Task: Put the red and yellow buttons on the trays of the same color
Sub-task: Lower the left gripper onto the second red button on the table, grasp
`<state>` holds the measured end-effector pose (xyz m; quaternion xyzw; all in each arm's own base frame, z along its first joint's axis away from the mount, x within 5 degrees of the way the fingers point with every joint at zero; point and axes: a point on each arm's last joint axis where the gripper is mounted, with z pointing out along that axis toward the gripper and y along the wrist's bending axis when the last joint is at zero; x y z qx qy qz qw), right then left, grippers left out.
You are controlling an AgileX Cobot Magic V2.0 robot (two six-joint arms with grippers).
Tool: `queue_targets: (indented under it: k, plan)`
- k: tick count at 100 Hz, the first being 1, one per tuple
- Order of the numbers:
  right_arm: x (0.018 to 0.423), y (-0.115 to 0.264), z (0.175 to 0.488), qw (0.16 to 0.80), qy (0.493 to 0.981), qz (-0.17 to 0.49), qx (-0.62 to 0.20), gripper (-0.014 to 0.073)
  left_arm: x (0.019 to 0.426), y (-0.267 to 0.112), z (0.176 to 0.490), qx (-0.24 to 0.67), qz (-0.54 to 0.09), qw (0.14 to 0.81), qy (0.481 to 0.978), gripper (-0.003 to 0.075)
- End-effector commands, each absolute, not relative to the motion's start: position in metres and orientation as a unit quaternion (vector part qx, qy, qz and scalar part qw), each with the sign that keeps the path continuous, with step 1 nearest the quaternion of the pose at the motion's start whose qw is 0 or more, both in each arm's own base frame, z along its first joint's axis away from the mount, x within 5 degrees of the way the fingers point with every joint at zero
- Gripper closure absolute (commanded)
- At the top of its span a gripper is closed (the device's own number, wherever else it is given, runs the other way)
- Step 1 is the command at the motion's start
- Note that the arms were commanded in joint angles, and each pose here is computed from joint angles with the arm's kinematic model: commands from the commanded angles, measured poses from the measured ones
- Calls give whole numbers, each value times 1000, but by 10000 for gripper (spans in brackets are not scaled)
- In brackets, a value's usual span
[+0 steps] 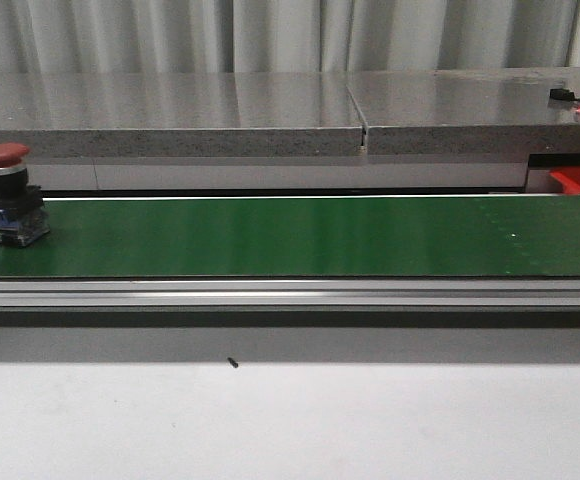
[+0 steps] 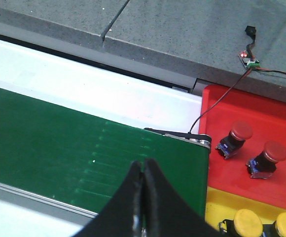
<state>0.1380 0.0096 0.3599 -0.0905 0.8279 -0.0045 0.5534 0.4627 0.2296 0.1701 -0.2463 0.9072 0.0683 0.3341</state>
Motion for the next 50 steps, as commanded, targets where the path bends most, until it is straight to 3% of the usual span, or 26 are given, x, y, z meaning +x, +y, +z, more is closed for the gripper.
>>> queue_targets:
  k: [1,18,37,50]
  plan:
    - [139,9,374,591,802,-13,-90,663,465,233,216,-241,82,403,879,66]
    - [139,9,374,591,802,-13,-90,663,465,233,217,-240,82,404,879,199]
    - [139,9,374,591,802,-13,-90,663,465,233,217,-240,83,406,878,496]
    - [139,9,374,591,802,-13,-90,663,465,233,220,-240,83,403,879,645]
